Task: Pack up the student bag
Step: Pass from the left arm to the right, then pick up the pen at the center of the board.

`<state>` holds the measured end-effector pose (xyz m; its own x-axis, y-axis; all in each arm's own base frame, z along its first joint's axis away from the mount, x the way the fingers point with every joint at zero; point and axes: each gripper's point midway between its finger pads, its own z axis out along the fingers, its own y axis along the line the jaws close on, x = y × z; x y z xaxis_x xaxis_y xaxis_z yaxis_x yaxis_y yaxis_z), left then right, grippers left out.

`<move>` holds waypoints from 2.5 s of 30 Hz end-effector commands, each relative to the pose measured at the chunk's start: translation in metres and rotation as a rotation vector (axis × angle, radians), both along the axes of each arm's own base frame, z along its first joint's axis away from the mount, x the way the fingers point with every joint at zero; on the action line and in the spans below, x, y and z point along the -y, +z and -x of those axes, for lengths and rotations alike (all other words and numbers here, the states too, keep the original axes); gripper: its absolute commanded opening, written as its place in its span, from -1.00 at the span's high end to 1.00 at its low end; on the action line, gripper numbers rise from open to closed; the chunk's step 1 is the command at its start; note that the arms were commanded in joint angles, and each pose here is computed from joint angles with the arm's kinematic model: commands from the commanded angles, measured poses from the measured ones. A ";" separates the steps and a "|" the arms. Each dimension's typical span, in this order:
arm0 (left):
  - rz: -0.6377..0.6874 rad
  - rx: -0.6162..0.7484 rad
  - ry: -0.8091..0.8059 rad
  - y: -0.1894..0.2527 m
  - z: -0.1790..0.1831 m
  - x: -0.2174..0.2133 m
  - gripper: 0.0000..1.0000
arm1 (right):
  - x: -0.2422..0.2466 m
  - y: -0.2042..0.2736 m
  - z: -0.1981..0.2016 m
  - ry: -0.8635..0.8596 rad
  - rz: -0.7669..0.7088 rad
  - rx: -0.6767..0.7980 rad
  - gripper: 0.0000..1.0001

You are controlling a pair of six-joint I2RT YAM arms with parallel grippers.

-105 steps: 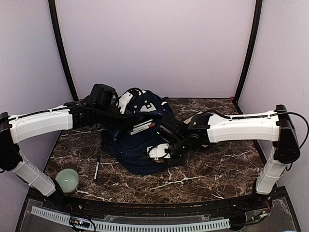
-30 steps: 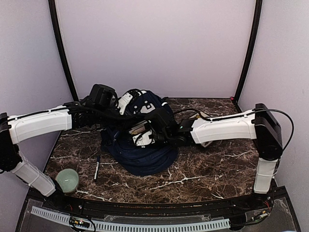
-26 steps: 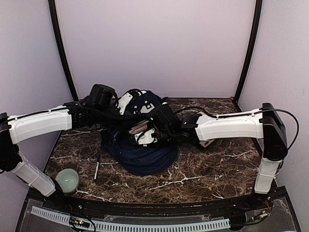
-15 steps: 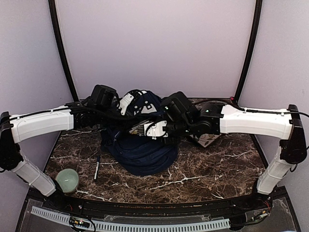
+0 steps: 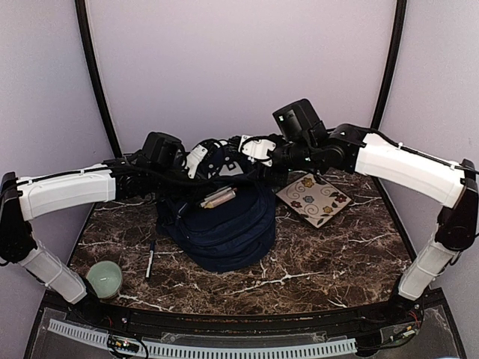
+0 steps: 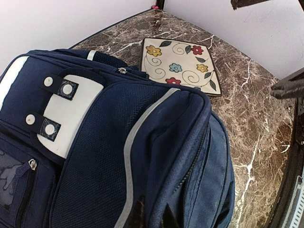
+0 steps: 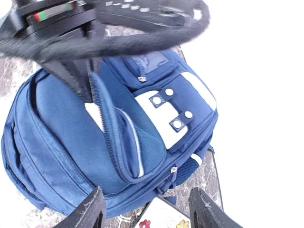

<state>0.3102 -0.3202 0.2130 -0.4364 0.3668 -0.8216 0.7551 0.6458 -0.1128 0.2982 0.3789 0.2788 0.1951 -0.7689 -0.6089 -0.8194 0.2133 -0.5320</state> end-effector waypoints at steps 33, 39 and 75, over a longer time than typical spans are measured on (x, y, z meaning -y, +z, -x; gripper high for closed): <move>-0.173 -0.257 0.758 0.002 0.052 -0.166 -0.27 | -0.036 -0.051 -0.044 -0.029 -0.147 -0.138 0.89; -0.199 -0.448 0.877 -0.039 0.096 -0.198 0.06 | -0.039 -0.047 -0.039 -0.012 -0.169 -0.165 0.87; -0.418 -0.831 0.866 -0.192 0.100 -0.199 0.44 | -0.040 -0.046 -0.032 0.006 -0.177 -0.196 0.85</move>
<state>0.2136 -0.1253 0.0291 -0.9846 -0.1435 -0.1002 -0.1409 0.9895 -0.0329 0.3285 0.4175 0.2007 0.0448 -0.7063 -0.7065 -0.9165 0.2523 -0.3105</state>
